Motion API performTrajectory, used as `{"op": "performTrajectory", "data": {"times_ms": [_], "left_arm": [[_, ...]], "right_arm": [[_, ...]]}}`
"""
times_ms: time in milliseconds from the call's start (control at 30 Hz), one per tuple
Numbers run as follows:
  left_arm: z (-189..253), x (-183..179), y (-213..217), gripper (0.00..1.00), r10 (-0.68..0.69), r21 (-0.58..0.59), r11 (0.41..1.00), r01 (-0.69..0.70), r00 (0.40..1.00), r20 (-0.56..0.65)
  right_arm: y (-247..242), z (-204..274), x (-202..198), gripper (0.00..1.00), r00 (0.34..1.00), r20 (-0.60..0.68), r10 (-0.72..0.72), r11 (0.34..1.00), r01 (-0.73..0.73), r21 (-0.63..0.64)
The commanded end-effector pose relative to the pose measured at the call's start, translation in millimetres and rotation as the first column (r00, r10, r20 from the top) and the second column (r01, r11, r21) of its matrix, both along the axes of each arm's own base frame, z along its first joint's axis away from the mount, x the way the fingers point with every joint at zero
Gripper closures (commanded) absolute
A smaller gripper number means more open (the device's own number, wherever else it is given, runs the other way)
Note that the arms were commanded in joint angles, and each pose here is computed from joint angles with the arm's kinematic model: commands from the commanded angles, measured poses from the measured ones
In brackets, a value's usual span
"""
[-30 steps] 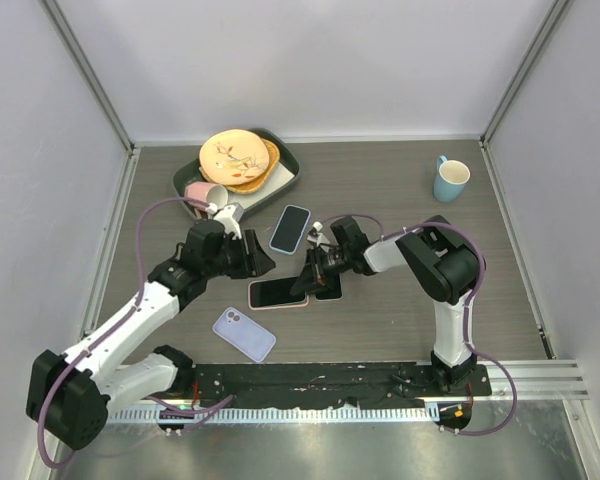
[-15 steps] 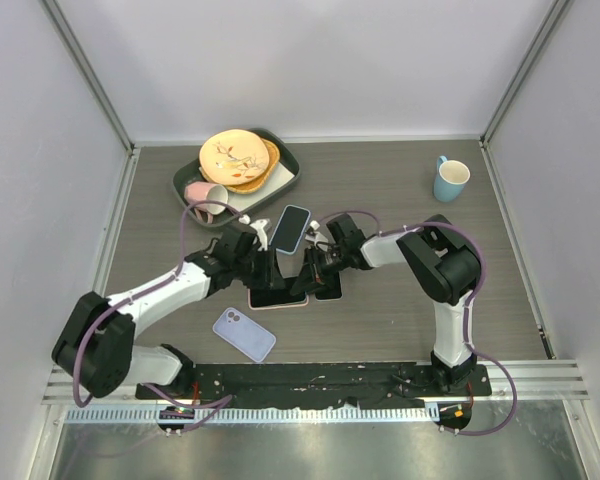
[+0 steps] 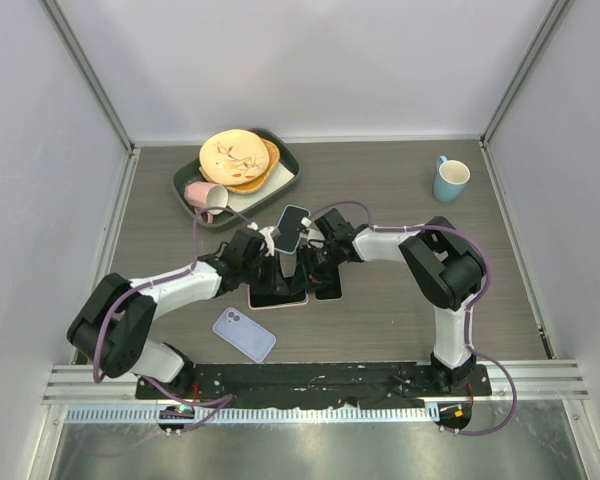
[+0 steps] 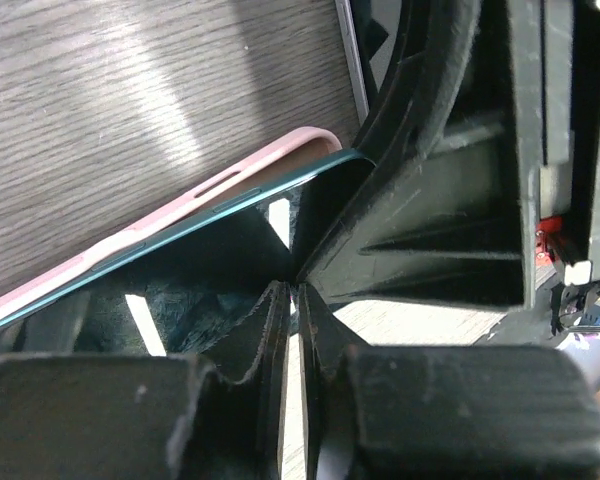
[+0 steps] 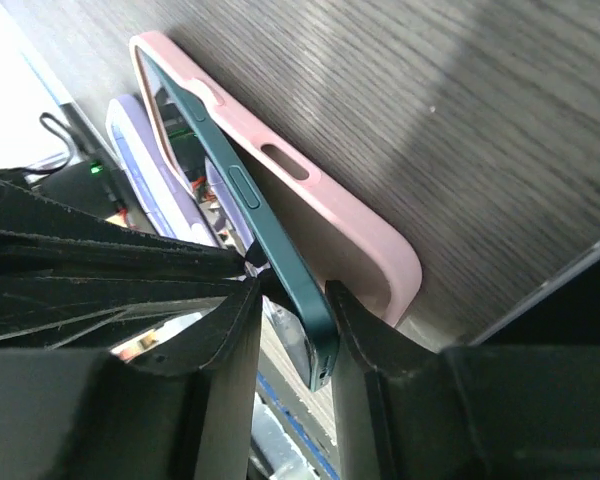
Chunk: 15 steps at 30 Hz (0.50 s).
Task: Put the phone into the phone case
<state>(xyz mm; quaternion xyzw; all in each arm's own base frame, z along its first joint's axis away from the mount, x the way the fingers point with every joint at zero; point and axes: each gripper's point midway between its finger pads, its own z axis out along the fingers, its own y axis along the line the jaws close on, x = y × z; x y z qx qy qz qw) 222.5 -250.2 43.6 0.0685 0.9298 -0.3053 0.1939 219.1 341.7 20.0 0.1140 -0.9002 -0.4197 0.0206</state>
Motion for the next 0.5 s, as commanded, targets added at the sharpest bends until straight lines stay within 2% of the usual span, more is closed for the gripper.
{"op": "performTrajectory", "data": {"times_ms": [0,133,467], "left_arm": [[-23,-3,5,0.89,0.038,0.039,0.999,-0.036,0.999,-0.034],[-30,-5,8,0.93,0.054,0.054,0.997,-0.051,0.997,-0.058],[-41,-11,14,0.97,0.069,0.086,0.994,-0.062,0.994,-0.089]], "right_arm": [[-73,-82,-25,0.62,0.991,0.106,0.087,0.847,-0.017,-0.531],[-73,-76,-22,0.57,0.985,0.135,0.11,0.832,-0.017,-0.554],[-79,-78,-27,0.56,0.983,0.126,0.137,0.812,-0.039,-0.582]]}}
